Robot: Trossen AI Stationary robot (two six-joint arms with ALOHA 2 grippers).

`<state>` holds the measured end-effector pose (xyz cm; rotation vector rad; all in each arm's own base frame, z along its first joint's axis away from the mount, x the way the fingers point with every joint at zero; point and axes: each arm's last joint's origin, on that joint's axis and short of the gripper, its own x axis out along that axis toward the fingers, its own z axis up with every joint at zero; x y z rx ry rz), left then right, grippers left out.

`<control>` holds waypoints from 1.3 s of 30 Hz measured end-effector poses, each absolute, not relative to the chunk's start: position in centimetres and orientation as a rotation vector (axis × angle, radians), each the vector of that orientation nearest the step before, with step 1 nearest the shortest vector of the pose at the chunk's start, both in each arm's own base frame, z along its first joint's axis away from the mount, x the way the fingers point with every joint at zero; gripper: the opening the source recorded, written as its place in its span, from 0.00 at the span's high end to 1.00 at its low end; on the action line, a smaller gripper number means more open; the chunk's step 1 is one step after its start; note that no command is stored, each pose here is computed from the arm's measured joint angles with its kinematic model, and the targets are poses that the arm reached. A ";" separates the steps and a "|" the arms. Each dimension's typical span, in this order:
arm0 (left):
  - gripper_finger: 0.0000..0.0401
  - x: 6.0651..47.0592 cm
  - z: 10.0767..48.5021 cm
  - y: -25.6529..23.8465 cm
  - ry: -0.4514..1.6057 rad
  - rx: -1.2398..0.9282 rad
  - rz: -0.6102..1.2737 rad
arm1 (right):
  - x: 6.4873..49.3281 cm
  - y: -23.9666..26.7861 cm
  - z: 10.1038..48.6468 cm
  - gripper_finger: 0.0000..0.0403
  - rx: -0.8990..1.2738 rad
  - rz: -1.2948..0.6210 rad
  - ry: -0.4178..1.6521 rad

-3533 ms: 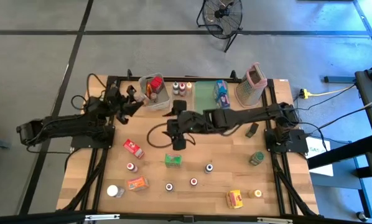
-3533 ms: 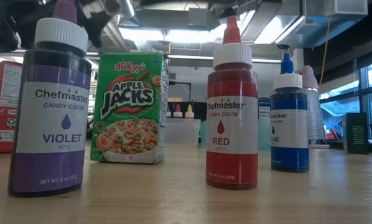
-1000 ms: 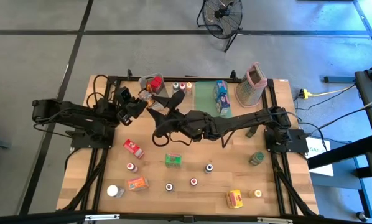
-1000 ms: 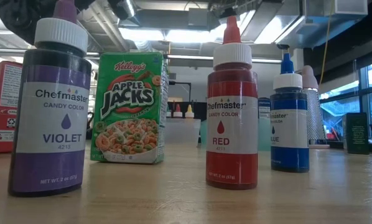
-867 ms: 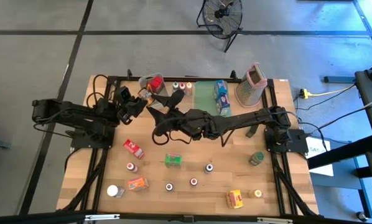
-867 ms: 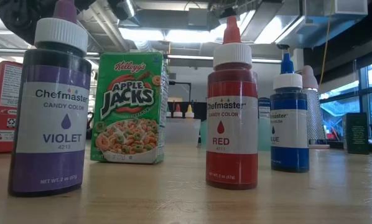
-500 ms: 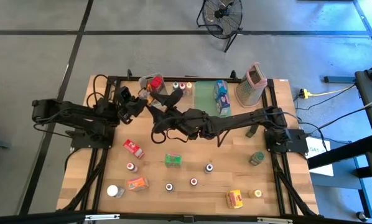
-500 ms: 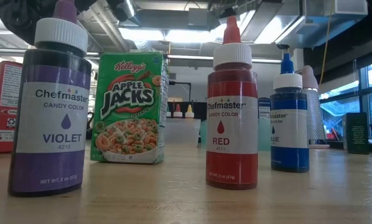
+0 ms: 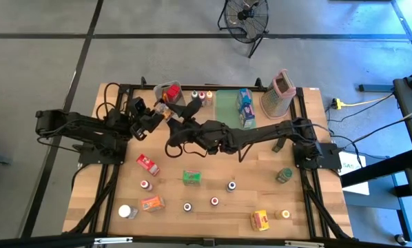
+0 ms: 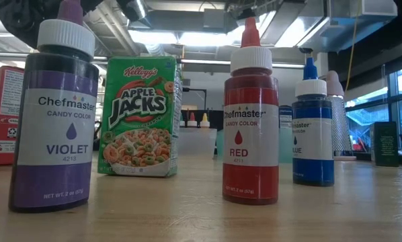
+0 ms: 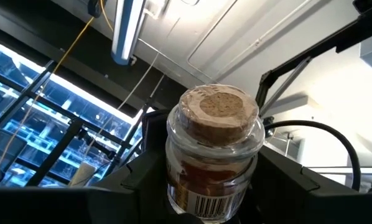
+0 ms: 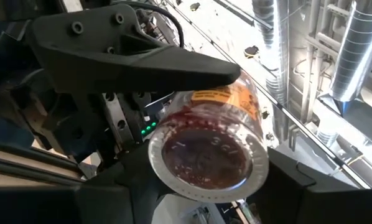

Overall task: Pick & Place Kitchen Items
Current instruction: Put the brown seasoning bottle into the gray bin

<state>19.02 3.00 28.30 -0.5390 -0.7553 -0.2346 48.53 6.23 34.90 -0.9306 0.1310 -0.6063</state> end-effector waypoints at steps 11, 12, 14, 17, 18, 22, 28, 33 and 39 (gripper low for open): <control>0.52 19.0 28.3 3.0 -0.755 -0.539 -0.244 | 48.2 7.3 35.2 0.48 -0.986 -0.640 0.139; 0.52 19.0 28.4 3.0 -0.760 -0.542 -0.240 | 48.2 7.3 35.3 0.48 -0.994 -0.650 0.144; 0.52 18.9 28.4 3.0 -0.768 -0.543 -0.235 | 48.2 7.3 35.3 0.48 -1.005 -0.652 0.145; 0.52 18.9 28.5 3.0 -0.768 -0.542 -0.238 | 48.2 7.3 35.4 0.48 -1.014 -0.641 0.137; 0.52 18.9 28.5 3.0 -0.768 -0.541 -0.239 | 48.2 7.3 35.3 0.48 -1.017 -0.633 0.134; 0.52 18.9 28.5 3.0 -0.766 -0.538 -0.244 | 48.2 7.4 35.4 0.45 -1.023 -0.611 0.119; 0.52 19.0 28.4 3.0 -0.760 -0.542 -0.238 | 48.2 7.5 35.5 0.34 -1.038 -0.596 0.107; 0.52 19.0 28.4 3.0 -0.760 -0.542 -0.237 | 48.2 7.5 35.5 0.30 -1.042 -0.595 0.107; 0.52 19.0 28.4 3.0 -0.760 -0.542 -0.238 | 48.2 7.3 35.5 0.34 -1.044 -0.601 0.113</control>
